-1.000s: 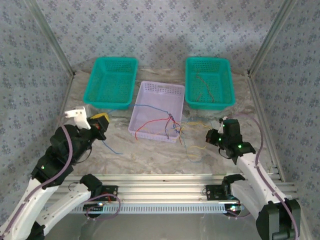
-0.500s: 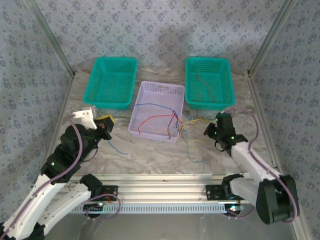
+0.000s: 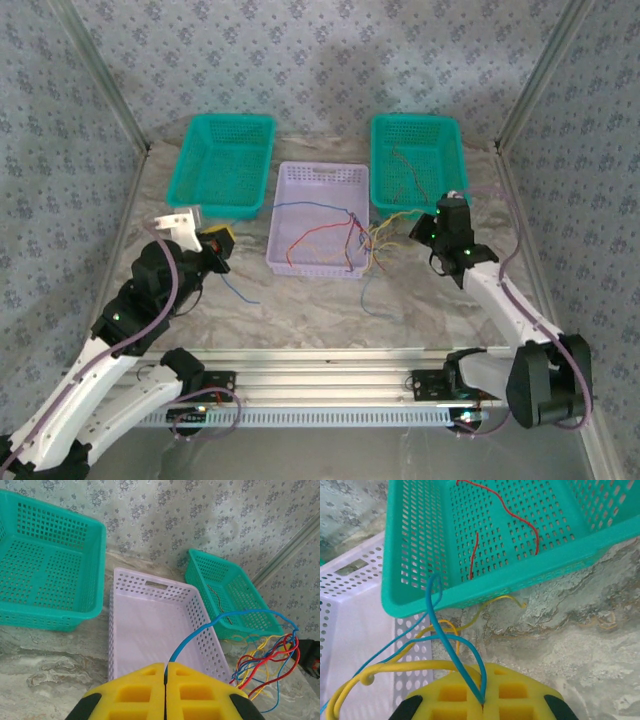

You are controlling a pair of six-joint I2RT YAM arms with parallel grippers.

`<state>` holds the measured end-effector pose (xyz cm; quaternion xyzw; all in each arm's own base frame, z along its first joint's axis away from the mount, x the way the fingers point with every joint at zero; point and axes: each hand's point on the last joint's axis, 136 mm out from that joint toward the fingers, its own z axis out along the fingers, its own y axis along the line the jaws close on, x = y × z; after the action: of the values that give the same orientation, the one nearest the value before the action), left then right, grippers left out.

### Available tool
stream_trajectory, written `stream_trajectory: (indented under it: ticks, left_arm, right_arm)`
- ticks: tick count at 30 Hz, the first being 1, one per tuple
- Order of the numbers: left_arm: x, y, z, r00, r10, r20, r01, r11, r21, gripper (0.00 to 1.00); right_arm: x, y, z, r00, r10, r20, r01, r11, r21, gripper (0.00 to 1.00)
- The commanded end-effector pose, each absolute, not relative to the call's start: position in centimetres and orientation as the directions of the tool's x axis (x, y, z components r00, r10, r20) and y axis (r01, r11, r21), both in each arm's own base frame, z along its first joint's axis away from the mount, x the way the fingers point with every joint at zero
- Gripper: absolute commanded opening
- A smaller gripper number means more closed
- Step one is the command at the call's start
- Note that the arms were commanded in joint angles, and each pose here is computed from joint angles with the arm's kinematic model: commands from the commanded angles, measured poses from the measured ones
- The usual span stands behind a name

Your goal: Untangle the cables

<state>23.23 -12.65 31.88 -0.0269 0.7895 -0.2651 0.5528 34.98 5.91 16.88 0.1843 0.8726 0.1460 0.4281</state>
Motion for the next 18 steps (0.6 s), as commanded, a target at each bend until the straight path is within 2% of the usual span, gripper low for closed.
stream_trajectory:
  ticks: [1, 8, 12, 15, 18]
  left_arm:
    - [23.4, -12.7, 33.7, -0.341, -0.34, -0.876, 0.281, 0.853, -0.44, 0.0]
    - [23.9, -13.5, 33.6, -0.356, -0.332, -0.874, 0.293, 0.848, -0.441, 0.0]
    - [24.0, -13.7, 33.9, -0.355, -0.328, -0.876, 0.3, 0.847, -0.439, 0.0]
    - [24.1, -13.9, 34.0, -0.36, -0.327, -0.874, 0.305, 0.844, -0.441, 0.0]
    - [24.3, -14.3, 33.9, -0.368, -0.323, -0.872, 0.311, 0.841, -0.443, 0.0]
  right_arm:
    - [33.7, 5.5, 16.8, -0.594, 0.416, -0.689, 0.194, 0.905, 0.379, 0.0]
    - [30.9, 6.9, 14.1, -0.662, 0.386, -0.642, 0.154, 0.909, 0.388, 0.02]
    - [28.8, 7.4, 13.8, -0.675, 0.375, -0.635, 0.138, 0.91, 0.391, 0.19]
    - [27.2, 7.7, 14.3, -0.668, 0.361, -0.651, 0.113, 0.914, 0.391, 0.37]
    - [26.1, 8.5, 15.6, -0.642, 0.34, -0.687, 0.054, 0.914, 0.401, 0.45]
